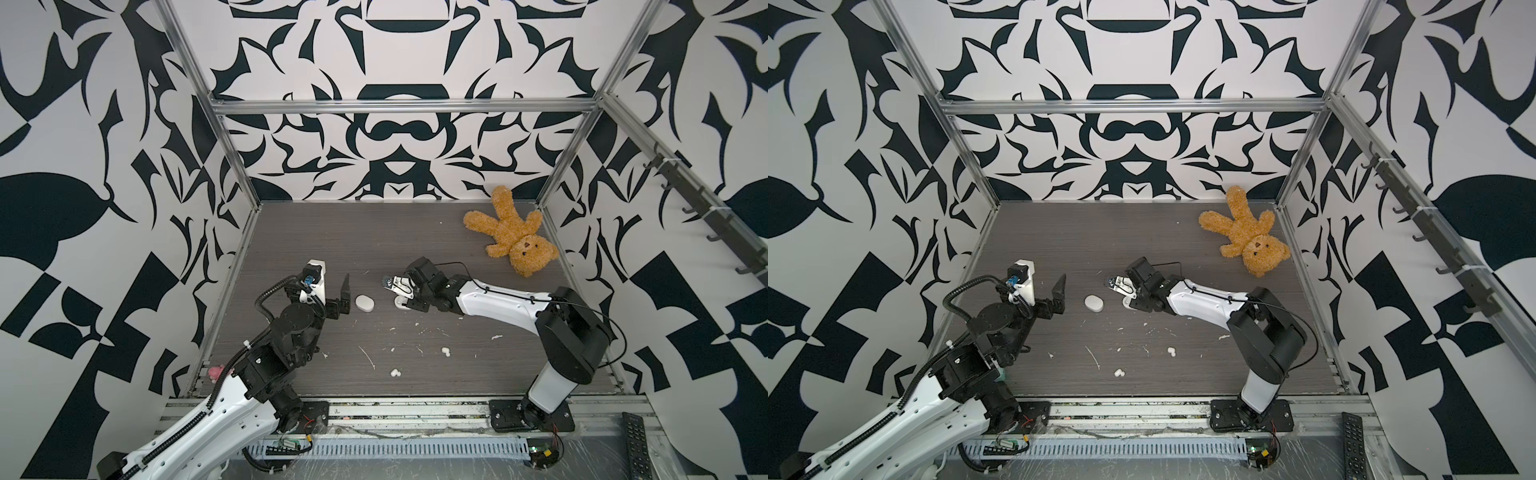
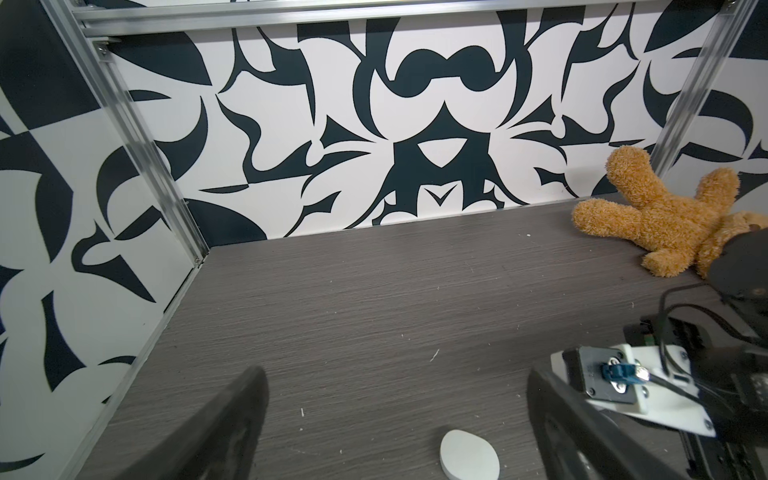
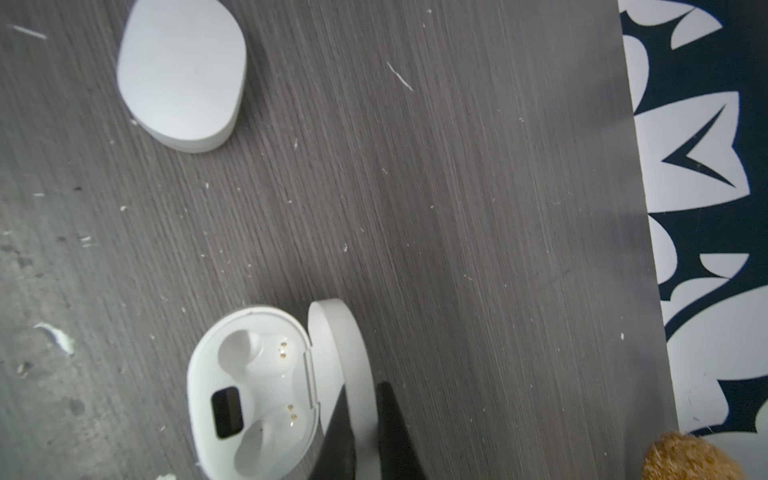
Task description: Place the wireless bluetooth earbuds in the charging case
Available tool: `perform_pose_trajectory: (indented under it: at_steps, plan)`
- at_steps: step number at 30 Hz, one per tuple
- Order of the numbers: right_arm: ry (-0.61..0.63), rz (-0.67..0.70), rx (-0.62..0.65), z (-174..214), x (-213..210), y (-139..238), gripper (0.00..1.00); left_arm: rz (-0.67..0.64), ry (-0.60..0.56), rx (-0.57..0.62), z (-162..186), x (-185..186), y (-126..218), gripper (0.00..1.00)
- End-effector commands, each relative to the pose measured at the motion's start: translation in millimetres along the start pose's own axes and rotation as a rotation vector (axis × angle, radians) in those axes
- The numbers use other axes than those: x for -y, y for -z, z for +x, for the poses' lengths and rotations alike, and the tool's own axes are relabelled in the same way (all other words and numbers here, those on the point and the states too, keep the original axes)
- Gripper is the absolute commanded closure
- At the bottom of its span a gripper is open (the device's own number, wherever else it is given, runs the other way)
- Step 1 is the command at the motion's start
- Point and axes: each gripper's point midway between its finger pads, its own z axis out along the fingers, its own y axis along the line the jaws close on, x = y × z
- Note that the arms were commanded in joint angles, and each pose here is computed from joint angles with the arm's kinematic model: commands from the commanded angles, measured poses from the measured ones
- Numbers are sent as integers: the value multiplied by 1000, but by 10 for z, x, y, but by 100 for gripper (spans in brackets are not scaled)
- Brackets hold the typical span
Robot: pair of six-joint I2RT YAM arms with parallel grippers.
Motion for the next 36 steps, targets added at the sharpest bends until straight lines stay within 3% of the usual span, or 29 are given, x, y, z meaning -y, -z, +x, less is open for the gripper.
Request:
perform_pose_trajectory:
  at_steps: [1, 23, 30, 36]
  plan:
    - [43, -7, 65, -179, 51, 10, 100, -28, 30, 38, -147, -67, 27, 1]
    - [70, -36, 45, -110, -54, -167, 100, -4, 11, 15, -78, 14, -30, 1]
    - [61, -30, 68, -163, -31, -100, 80, -4, 10, 15, -71, 14, -30, 1]
    - [48, -44, 73, -183, -41, -49, 71, -3, 10, 14, -70, 17, -32, 1]
